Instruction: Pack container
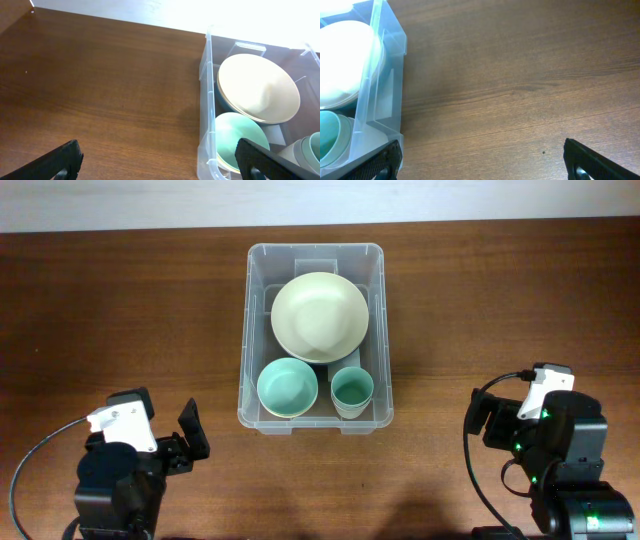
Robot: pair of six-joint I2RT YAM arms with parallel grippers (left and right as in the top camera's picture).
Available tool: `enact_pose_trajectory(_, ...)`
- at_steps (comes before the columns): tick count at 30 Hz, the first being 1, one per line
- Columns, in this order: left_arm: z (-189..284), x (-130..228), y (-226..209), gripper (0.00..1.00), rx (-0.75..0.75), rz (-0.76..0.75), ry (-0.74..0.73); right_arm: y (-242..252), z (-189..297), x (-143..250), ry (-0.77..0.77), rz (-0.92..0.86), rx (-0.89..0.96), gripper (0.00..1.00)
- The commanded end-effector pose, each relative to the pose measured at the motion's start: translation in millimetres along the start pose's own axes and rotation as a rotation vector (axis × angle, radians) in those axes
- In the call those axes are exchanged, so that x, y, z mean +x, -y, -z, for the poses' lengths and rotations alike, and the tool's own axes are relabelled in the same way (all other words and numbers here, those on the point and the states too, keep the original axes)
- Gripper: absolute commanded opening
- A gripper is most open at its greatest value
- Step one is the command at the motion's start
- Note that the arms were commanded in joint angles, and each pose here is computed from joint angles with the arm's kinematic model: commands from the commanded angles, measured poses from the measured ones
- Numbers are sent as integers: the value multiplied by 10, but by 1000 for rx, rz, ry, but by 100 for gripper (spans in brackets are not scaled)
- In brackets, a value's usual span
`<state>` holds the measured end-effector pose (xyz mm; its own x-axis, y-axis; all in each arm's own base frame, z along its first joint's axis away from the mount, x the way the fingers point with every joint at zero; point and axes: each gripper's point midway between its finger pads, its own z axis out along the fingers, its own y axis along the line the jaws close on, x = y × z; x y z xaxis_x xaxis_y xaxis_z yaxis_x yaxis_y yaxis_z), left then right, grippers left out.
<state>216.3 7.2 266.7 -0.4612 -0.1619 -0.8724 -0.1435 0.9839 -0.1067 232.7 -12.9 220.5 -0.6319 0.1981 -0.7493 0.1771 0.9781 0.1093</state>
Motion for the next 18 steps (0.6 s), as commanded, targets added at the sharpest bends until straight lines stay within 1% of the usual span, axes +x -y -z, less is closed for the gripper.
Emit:
enact_pose_trajectory(1,-20,55,4,100,7,14,-15,35,-32,45,-14,-11,18,99)
enact_pose_trajectory(10,-20,56,4,100,6,14,-15,37,-92,71,-41,-9,24,99)
enact_pose_trajectory(14,-20,56,4,100,6,14,-15,156,-133,77,-54,24,95,100)
enact_pose_trajectory(15,-20,56,4,100,6,14,-15,178,-143,83,-58,25,109,93)
enact_pose_trajectory(16,-20,56,4,100,6,14,-15,183,-154,88,-64,26,112,92)
enact_pose_trajectory(17,-20,56,4,100,6,14,-15,182,-165,94,-69,27,112,92)
enact_pose_trajectory(18,-20,56,4,100,6,14,-15,180,-178,102,-76,27,112,99)
